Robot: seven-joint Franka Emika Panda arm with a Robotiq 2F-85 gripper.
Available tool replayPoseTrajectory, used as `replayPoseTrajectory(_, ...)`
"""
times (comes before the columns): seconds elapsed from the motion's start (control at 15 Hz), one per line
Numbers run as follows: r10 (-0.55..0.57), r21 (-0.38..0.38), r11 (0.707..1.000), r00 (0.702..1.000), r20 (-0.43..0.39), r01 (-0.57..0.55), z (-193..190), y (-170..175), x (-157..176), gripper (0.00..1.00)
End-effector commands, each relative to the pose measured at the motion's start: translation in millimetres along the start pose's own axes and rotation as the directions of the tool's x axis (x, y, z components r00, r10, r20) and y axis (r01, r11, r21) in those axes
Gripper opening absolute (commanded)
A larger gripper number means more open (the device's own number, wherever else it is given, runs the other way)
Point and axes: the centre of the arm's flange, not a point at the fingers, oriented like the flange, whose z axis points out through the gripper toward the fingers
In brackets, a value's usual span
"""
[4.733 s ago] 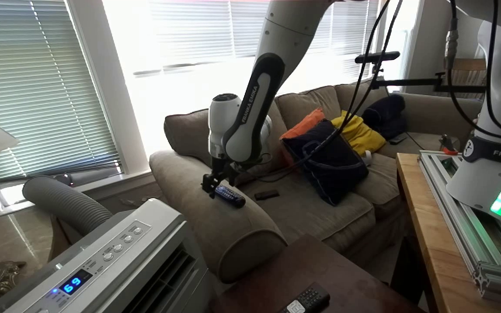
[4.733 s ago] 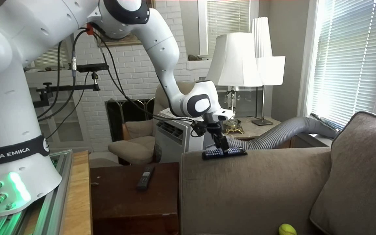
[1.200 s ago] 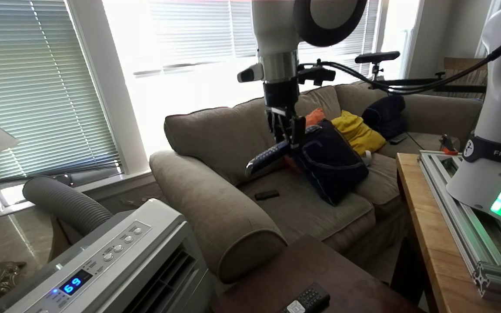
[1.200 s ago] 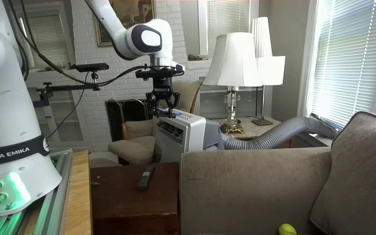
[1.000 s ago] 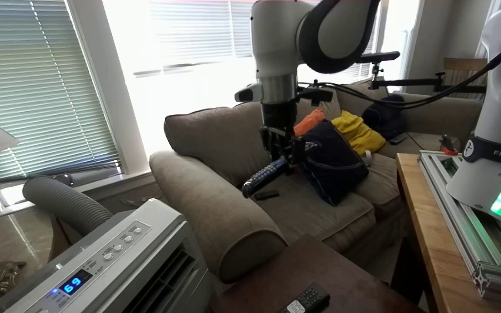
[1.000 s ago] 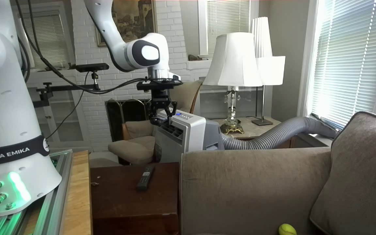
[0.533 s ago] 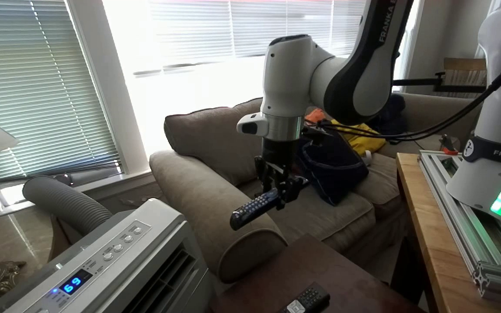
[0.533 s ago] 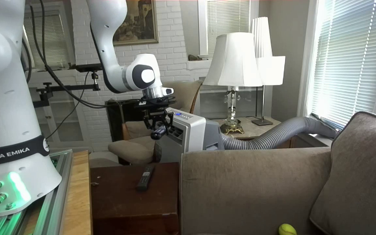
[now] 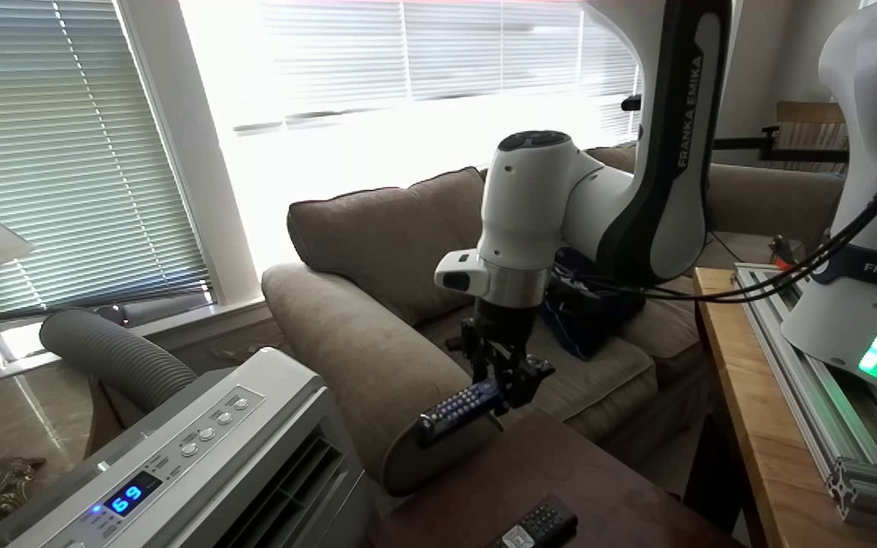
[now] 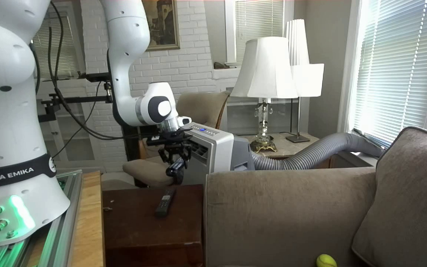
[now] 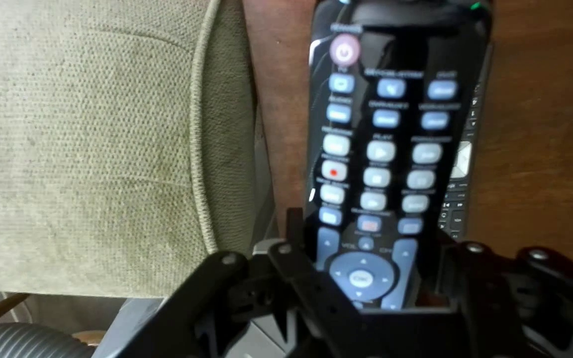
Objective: Pick up the remote from the sofa and put it on the table
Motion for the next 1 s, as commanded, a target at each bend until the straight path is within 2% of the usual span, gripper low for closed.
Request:
replayPoseTrajectory(0.0, -0.025, 0.006, 1.000, 0.999, -0.022, 0.025, 47.9, -13.6, 1.6, 0.27)
replayPoseTrajectory(0.4, -0.033, -0.041, 0.999, 0.999, -0.017, 0.033, 114.2, -7.7, 10.4, 0.27)
replayPoseTrajectory(0.53, -0.032, -0.019, 0.999, 0.999, 0.016, 0.033, 120.6, -4.7, 15.9, 0.27)
replayPoseTrajectory(0.6, -0.025, -0.016, 1.000, 1.000, 0.005, 0.025, 103.7, -9.8, 4.6, 0.52)
replayPoseTrajectory(0.8, -0.028, -0.017, 0.999, 1.000, 0.008, 0.029, 115.1, -8.8, 9.6, 0.52)
replayPoseTrajectory(0.87, -0.036, -0.030, 0.999, 0.999, 0.003, 0.036, 115.3, -6.4, 9.2, 0.27)
replayPoseTrajectory(0.93, -0.043, -0.029, 0.999, 0.999, 0.001, 0.043, 117.3, -7.4, 7.5, 0.27)
